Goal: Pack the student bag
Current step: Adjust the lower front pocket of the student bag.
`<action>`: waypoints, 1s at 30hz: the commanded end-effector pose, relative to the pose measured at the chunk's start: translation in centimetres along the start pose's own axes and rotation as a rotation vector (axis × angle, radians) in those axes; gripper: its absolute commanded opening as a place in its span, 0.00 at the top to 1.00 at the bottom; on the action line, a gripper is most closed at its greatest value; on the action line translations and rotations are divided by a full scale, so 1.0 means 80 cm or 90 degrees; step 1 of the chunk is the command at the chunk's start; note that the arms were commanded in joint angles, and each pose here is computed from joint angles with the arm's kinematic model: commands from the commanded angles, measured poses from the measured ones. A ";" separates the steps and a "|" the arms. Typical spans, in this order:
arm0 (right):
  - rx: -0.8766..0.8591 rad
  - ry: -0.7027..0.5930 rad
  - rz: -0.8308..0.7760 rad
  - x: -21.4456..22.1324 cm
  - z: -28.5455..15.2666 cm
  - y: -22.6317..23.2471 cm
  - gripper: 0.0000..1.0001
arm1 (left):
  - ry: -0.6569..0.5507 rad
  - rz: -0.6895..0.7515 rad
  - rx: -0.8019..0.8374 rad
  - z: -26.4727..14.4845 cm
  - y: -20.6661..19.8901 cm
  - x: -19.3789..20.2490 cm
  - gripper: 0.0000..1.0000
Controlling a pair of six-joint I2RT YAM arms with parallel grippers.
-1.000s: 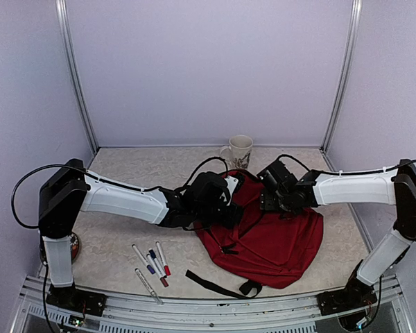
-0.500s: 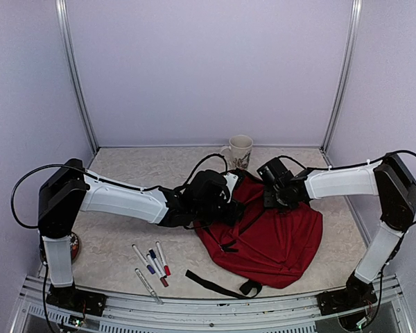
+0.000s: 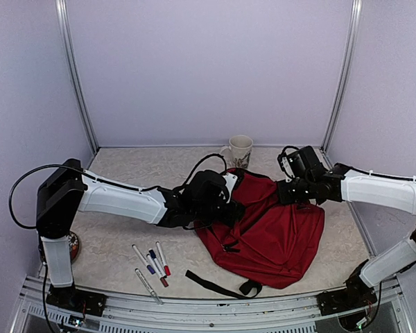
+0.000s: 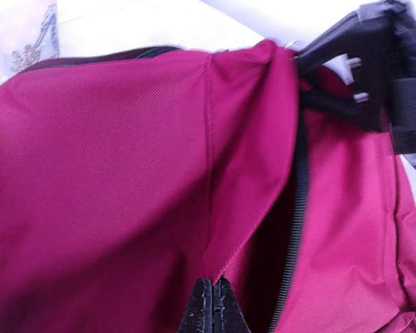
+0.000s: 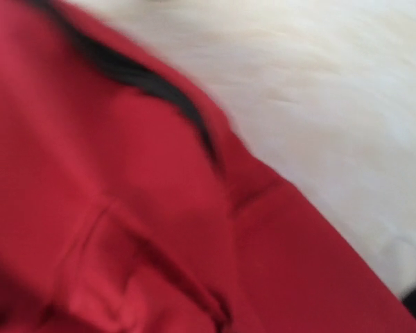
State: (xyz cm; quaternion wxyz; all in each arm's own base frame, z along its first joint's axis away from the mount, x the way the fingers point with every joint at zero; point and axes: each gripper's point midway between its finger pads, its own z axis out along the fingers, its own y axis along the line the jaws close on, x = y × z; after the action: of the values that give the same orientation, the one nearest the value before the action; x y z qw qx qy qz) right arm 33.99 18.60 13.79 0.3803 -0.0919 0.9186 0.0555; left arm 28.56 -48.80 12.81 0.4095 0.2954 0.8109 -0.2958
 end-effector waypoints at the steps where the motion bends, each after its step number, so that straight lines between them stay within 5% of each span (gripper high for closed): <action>1: -0.238 -0.106 -0.158 -0.048 -0.070 0.070 1.00 | -0.032 -0.002 -0.038 -0.029 0.024 -0.029 1.00; 9: -0.360 -0.202 -0.316 -0.127 -0.147 0.102 1.00 | -0.057 0.002 -0.008 -0.056 -0.006 -0.047 1.00; 16: -0.515 -0.212 -0.412 -0.190 -0.182 0.161 1.00 | -0.120 0.028 0.060 -0.089 -0.104 -0.087 1.00; 22: -0.457 -0.194 -0.410 -0.203 -0.145 0.155 1.00 | -0.176 -0.065 0.118 -0.104 -0.117 -0.104 1.00; 30: -0.171 -0.088 -0.239 -0.192 -0.037 0.075 0.47 | -0.141 -0.254 0.035 -0.063 -0.017 -0.049 1.00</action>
State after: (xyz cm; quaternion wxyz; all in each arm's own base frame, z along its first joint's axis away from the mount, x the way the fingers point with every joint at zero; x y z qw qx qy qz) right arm 37.32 28.66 27.02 0.4001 -0.4228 0.7914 0.1868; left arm 24.47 -48.50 19.87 0.4355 0.2036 0.7850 -0.3907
